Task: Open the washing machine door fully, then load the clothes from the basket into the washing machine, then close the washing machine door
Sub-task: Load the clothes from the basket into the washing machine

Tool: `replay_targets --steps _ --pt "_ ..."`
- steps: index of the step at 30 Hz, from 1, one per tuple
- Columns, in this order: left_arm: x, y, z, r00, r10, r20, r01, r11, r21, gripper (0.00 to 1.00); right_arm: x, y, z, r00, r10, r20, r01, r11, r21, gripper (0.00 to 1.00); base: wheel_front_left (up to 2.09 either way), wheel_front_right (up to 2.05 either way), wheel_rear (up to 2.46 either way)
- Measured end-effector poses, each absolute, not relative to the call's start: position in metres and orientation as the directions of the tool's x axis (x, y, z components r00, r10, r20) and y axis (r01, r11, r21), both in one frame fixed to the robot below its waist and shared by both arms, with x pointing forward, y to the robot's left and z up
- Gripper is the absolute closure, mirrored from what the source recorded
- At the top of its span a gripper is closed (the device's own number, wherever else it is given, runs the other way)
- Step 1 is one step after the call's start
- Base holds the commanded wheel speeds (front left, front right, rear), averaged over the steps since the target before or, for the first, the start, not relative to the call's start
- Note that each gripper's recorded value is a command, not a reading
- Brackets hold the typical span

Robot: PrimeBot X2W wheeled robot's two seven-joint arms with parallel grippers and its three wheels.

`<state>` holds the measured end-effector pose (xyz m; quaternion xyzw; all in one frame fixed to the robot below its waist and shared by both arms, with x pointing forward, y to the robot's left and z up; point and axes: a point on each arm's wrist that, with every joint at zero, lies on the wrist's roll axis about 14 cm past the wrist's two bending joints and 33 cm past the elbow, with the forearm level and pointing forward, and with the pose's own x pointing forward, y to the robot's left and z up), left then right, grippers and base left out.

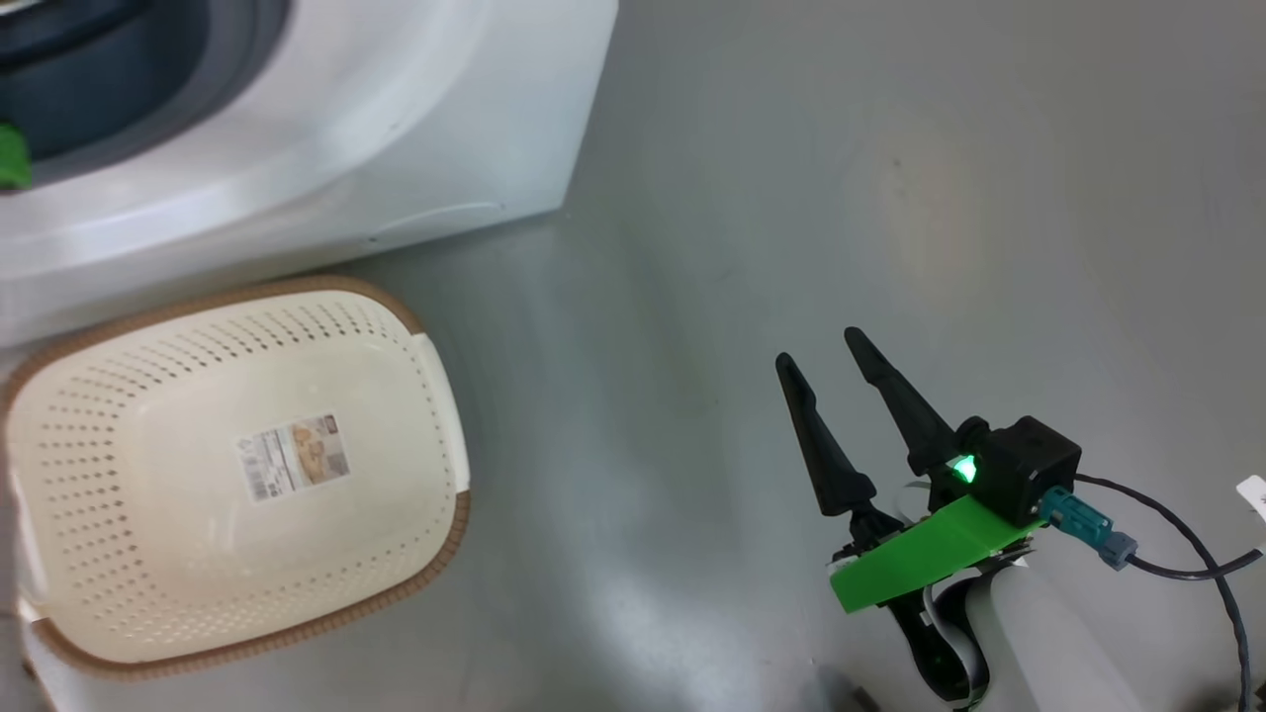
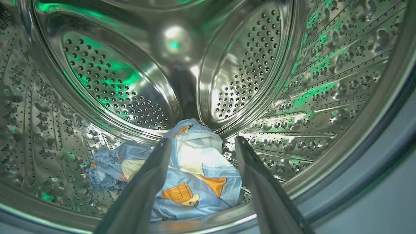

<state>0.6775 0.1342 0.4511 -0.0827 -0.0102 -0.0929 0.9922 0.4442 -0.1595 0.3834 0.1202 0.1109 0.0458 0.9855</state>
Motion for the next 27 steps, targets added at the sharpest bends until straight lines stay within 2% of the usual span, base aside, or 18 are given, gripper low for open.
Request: replay_targets --steps 9,27 --pt "0.634 0.138 0.469 0.980 -0.183 0.073 0.193 0.967 -0.167 0.00 0.447 -0.156 0.407 0.980 0.129 -0.149 -0.093 0.969 0.227 0.00 0.00 0.00 0.00" --pt "0.495 0.179 0.485 0.996 -0.060 0.067 0.071 0.982 -0.174 0.00 0.421 -0.143 0.451 0.987 0.151 -0.056 -0.133 0.960 0.245 0.00 0.00 0.00 0.00"
